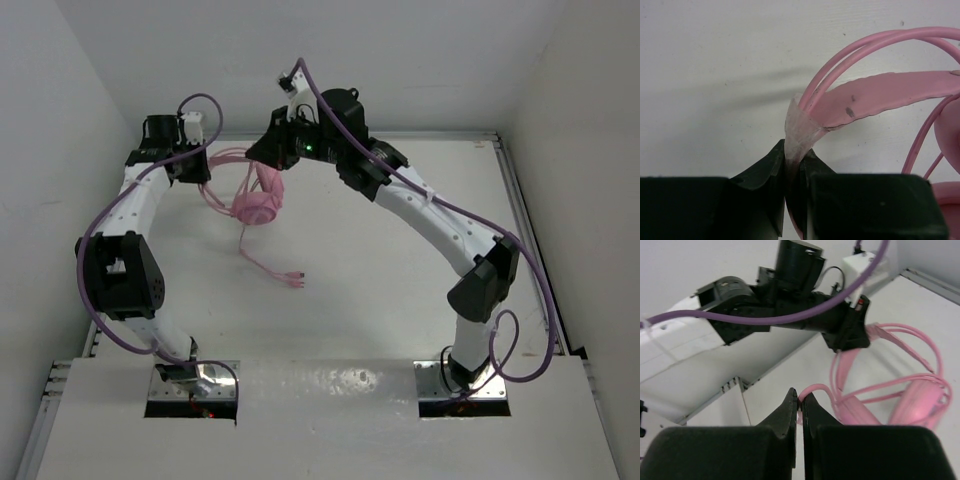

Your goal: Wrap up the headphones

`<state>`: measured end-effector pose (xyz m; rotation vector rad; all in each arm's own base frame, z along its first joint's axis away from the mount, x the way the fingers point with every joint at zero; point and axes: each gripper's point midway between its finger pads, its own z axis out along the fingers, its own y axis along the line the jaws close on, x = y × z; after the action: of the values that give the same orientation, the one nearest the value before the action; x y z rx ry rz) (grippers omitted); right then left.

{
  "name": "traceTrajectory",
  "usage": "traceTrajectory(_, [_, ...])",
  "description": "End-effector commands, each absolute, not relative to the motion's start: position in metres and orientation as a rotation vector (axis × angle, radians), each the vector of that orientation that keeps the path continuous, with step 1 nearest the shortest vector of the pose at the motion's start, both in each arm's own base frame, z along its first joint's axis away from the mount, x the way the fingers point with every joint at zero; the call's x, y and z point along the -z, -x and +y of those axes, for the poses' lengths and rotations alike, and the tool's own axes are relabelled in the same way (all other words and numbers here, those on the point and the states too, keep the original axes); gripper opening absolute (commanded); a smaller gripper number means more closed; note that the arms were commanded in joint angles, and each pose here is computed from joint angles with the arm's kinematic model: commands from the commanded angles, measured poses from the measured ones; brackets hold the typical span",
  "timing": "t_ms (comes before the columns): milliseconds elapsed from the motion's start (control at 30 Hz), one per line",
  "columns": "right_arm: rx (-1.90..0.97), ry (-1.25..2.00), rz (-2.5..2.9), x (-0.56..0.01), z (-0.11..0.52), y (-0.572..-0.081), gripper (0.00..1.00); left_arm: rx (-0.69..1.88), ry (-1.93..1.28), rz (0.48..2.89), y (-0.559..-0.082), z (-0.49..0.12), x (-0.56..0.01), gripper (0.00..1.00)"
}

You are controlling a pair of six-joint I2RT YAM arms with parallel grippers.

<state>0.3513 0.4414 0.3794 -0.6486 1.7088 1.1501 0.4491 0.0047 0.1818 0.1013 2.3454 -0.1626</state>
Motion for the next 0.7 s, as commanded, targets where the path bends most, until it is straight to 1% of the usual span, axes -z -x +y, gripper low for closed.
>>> traceTrajectory(0, [-1.148,0.641,1.587,-0.426,0.431,-0.358,0.0,0.225,-0.223,2.228,-0.451,-0.013,-0.215,0.0])
traceTrajectory(67, [-1.116,0.711,1.572,-0.436,0.425,-0.359,0.0,0.209,-0.243,2.224,-0.452,-0.011,-0.215,0.0])
traceTrajectory(133, [-1.124,0.758,1.635,-0.425,0.416,-0.357,0.0,0.144,-0.232,2.203,-0.457,-0.002,-0.219,0.0])
traceTrajectory(167, [-1.173,0.82,1.638,-0.422,0.415,-0.347,0.0,0.049,-0.196,2.201,-0.461,0.013,-0.222,0.0])
traceTrajectory(233, [-1.183,0.863,1.696,-0.409,0.402,-0.34,0.0,-0.094,-0.14,2.17,-0.469,0.035,-0.233,0.0])
traceTrajectory(300, [-1.19,0.913,1.754,-0.389,0.396,-0.329,0.0,-0.158,-0.143,2.116,-0.476,0.043,-0.25,0.0])
traceTrajectory(400, [-1.273,0.952,1.819,-0.371,0.399,-0.316,0.0,-0.174,-0.142,2.043,-0.483,0.044,-0.272,0.0])
traceTrajectory(500, [-1.484,0.919,1.854,-0.366,0.419,-0.301,0.0,-0.155,-0.101,2.001,-0.49,0.043,-0.289,0.0])
traceTrajectory(533, [-1.544,0.938,1.846,-0.364,0.433,-0.288,0.0,-0.145,-0.092,1.998,-0.491,0.042,-0.29,0.0])
traceTrajectory(600, [-1.554,0.979,1.857,-0.35,0.451,-0.279,0.0,-0.108,-0.091,1.997,-0.492,0.037,-0.289,0.0])
traceTrajectory(667, [-1.574,0.999,1.834,-0.351,0.471,-0.267,0.0,-0.085,-0.079,1.996,-0.493,0.034,-0.289,0.0])
